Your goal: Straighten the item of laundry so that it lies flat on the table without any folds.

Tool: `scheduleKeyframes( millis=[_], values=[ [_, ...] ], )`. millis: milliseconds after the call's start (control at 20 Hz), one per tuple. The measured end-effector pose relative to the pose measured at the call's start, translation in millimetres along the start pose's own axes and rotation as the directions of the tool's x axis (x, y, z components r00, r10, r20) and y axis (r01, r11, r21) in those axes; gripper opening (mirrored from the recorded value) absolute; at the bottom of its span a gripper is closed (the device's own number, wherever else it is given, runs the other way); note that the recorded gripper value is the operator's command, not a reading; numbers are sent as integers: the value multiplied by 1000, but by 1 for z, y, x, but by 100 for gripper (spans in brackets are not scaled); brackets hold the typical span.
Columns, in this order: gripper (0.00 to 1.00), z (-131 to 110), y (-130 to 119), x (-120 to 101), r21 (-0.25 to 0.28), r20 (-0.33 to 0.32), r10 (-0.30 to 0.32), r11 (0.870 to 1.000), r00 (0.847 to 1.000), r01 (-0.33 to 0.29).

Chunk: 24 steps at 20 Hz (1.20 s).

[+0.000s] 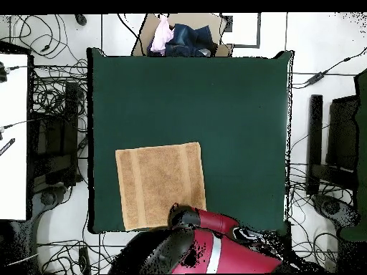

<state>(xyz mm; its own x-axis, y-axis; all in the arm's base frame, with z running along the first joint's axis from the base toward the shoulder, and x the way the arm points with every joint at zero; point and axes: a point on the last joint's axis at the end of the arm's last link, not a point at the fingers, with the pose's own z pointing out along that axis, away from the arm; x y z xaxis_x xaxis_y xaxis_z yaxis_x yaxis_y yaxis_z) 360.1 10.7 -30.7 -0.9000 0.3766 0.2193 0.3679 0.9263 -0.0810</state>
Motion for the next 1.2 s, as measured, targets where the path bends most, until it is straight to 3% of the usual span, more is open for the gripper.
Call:
scheduleKeyframes(
  millis=[400, 1200],
  values=[
    [0, -47, 22, 4, -30, 66, -7, 1000, 998, 9],
    [0, -36, 44, 31, -20, 35, -30, 999, 999, 31]
  ],
)
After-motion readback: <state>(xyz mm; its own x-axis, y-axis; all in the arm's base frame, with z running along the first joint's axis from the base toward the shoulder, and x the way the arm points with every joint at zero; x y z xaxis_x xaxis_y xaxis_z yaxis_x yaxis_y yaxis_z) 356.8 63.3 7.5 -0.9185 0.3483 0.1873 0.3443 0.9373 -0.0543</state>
